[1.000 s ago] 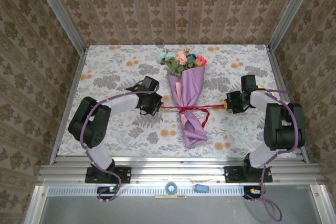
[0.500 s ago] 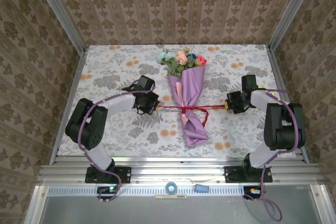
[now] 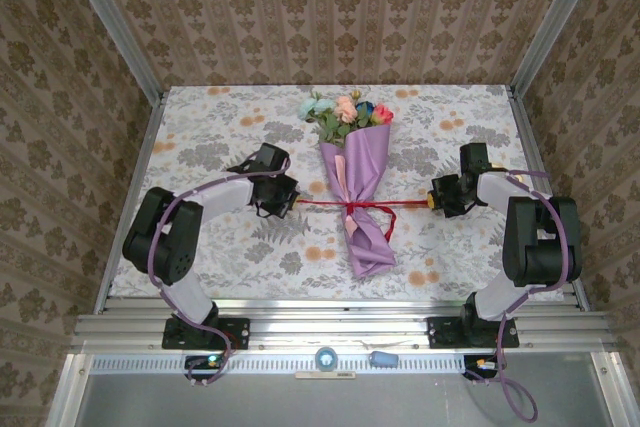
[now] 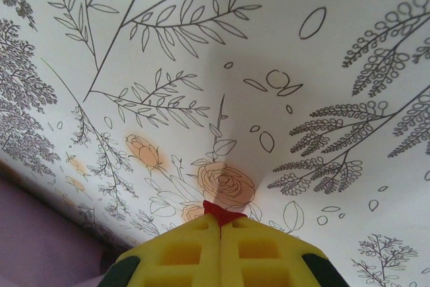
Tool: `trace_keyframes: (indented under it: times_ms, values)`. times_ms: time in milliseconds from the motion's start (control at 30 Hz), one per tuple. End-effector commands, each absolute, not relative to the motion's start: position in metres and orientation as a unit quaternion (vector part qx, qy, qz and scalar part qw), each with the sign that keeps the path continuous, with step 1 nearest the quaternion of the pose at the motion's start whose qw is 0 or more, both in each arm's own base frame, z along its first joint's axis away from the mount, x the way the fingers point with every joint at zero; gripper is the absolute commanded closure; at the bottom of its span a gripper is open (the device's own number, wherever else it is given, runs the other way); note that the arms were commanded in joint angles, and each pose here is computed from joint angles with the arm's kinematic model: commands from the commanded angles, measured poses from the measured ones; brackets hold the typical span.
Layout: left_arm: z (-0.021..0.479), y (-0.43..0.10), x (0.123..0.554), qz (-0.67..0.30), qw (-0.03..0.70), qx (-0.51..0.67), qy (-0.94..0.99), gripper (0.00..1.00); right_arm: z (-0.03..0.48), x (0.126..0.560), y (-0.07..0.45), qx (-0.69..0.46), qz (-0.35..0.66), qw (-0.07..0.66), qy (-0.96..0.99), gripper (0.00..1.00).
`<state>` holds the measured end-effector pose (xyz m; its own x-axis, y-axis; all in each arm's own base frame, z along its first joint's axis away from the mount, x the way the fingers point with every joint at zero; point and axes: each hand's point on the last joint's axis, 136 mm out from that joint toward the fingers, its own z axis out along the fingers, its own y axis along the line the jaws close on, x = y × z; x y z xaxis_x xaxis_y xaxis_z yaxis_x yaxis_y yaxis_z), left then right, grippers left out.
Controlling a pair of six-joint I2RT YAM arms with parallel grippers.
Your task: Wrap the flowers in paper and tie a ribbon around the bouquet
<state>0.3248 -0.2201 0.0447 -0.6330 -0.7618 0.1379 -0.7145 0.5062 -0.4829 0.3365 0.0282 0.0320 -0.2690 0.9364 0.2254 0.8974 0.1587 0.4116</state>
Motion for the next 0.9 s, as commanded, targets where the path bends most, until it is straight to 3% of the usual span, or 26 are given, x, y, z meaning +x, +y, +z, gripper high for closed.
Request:
trace_keyframes:
  times_ms: [0, 600, 633, 700, 733, 867]
  values:
    - [0.047, -0.197, 0.326, -0.234, 0.068, -0.435, 0.867, 1.0, 0.034, 0.342, 0.009, 0.613, 0.209, 0.068, 0.759, 1.0]
    - [0.055, -0.189, 0.345, -0.246, 0.083, -0.425, 0.867, 1.0, 0.053, 0.356, 0.017, 0.573, 0.215, 0.086, 0.786, 1.0]
    - [0.056, -0.19, 0.346, -0.246, 0.084, -0.42, 0.87, 0.96, 0.055, 0.358, 0.019, 0.564, 0.217, 0.087, 0.792, 0.97]
    - [0.063, -0.191, 0.349, -0.245, 0.087, -0.408, 0.875, 0.72, 0.066, 0.363, 0.024, 0.54, 0.212, 0.093, 0.809, 0.71]
    - [0.067, -0.192, 0.35, -0.246, 0.089, -0.403, 0.877, 0.64, 0.072, 0.364, 0.025, 0.53, 0.205, 0.098, 0.817, 0.63]
    - [0.098, -0.194, 0.355, -0.252, 0.113, -0.373, 0.886, 0.46, 0.113, 0.368, 0.026, 0.481, 0.178, 0.145, 0.846, 0.47]
